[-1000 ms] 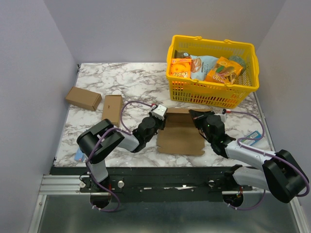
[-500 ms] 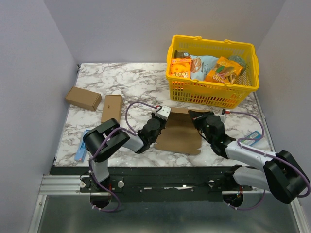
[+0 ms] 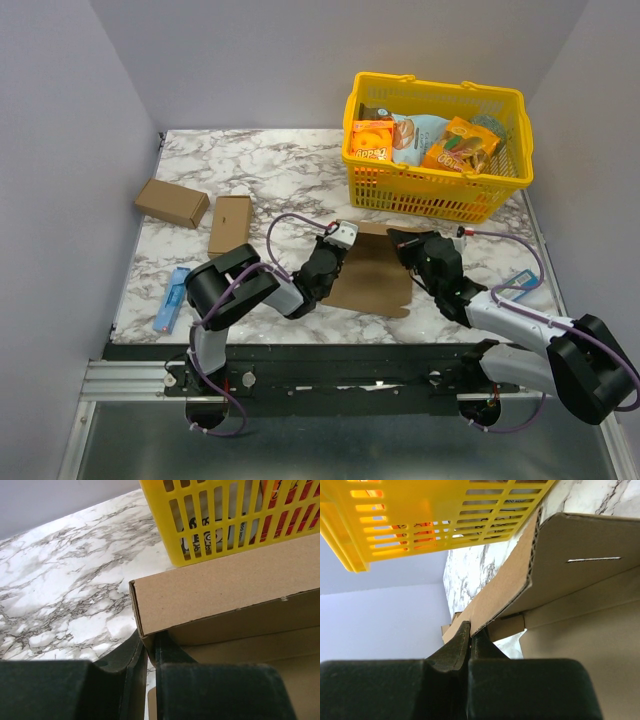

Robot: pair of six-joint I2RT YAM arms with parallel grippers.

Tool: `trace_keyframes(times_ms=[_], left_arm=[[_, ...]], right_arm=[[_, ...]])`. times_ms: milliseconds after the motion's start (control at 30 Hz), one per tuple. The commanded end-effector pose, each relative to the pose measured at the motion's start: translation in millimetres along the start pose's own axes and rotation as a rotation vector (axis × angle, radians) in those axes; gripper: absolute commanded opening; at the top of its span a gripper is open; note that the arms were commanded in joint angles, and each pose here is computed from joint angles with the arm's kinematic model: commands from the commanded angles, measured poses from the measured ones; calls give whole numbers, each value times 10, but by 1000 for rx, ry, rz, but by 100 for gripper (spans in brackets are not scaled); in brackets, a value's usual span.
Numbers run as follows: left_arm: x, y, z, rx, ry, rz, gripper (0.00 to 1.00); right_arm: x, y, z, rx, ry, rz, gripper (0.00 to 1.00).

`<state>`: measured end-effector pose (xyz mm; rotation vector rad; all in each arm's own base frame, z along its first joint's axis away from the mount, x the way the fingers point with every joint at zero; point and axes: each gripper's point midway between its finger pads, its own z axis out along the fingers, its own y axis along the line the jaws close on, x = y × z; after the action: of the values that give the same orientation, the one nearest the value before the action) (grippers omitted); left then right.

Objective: Fold the paper box

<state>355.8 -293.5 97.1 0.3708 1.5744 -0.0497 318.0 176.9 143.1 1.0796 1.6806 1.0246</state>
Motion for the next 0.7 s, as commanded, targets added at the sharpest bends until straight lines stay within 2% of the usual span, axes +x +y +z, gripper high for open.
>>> trace_keyframes(times_ms=[0, 67, 167, 467, 667], left_arm=[[215, 258, -69, -54, 67, 36, 23], [231, 166, -93, 9, 64, 7, 34], [283, 123, -104, 46, 77, -22, 44], [333, 47, -180, 130, 82, -98, 66], [419, 19, -125, 135, 107, -127, 68]], right_arm=[[-58, -594, -36, 203, -26, -114, 6], [-51, -597, -38, 204, -23, -113, 5], [-49, -594, -42, 202, -20, -110, 5], [-33, -596, -44, 201, -12, -116, 5], [-33, -582, -48, 196, -11, -114, 6]])
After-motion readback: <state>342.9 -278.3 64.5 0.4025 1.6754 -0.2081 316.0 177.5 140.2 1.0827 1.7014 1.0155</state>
